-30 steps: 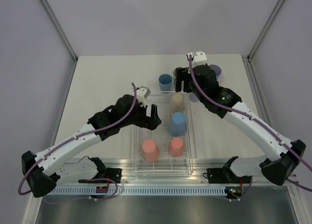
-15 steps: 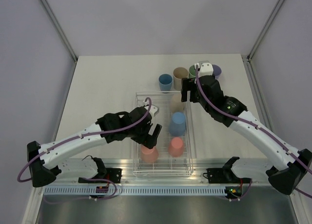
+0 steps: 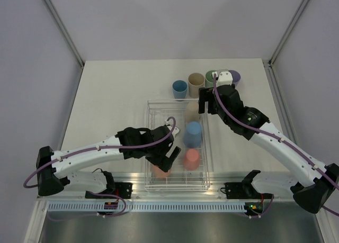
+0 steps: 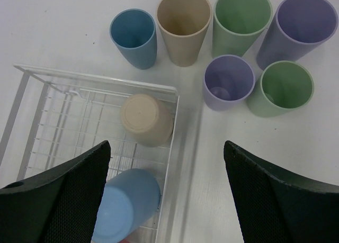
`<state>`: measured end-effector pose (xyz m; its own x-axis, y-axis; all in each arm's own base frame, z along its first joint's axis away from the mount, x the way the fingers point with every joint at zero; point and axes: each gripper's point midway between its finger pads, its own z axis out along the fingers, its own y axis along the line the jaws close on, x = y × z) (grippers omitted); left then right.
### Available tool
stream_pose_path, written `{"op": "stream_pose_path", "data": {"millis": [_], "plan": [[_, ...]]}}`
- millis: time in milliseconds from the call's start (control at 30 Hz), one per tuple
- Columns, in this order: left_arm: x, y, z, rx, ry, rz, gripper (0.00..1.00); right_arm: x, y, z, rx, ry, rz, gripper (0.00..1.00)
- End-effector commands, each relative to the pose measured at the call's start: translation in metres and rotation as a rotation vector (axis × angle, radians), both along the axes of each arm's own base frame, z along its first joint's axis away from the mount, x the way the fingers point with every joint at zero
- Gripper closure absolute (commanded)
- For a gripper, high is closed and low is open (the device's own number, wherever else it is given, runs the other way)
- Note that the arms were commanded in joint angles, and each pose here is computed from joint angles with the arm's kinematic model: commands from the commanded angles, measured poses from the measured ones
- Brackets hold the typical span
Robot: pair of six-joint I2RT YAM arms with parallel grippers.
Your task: Unload the cups from the dish rack
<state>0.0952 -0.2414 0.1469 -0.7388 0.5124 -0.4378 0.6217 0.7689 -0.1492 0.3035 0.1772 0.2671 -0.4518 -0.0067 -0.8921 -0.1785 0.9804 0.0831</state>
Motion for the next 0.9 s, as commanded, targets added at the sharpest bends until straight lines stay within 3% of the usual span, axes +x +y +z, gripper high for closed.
{"op": "stream_pose_path", "data": {"millis": [0, 233, 300, 333, 400, 433, 533, 700, 800, 867], "plan": [[-0.009, 0.005, -0.004, 0.029, 0.032, 0.014, 0.0, -0.002, -0.008, 0.006, 0.009, -0.024, -0.031, 0.09], [-0.011, 0.013, -0.017, 0.09, 0.047, 0.023, 0.08, -0.002, -0.008, 0.002, 0.011, -0.019, -0.033, 0.09], [-0.01, 0.012, -0.019, 0.096, 0.047, 0.026, 0.26, -0.002, -0.008, 0.001, 0.01, -0.017, -0.035, 0.1], [-0.009, 0.01, -0.019, 0.096, 0.044, 0.027, 0.43, -0.002, -0.008, 0.002, 0.013, -0.02, -0.037, 0.1], [-0.006, 0.01, -0.019, 0.097, 0.027, 0.031, 0.58, -0.002, -0.008, 0.0, 0.01, -0.017, -0.039, 0.1], [0.0, 0.009, -0.016, 0.093, 0.001, 0.046, 0.74, -0.002, -0.01, 0.002, 0.011, -0.022, -0.045, 0.1], [0.019, 0.008, 0.004, 0.048, -0.104, 0.109, 0.97, -0.004, -0.014, 0.004, 0.02, -0.03, -0.059, 0.1], [0.056, 0.007, 0.071, -0.139, -0.331, 0.258, 0.98, -0.011, -0.007, -0.002, 0.071, -0.028, -0.018, 0.1], [0.075, 0.012, 0.127, -0.367, -0.479, 0.366, 0.98, -0.022, 0.012, -0.002, 0.169, -0.031, 0.084, 0.1], [0.076, 0.013, 0.172, -0.629, -0.547, 0.393, 0.98, -0.032, 0.023, 0.007, 0.262, -0.062, 0.153, 0.1]]}}
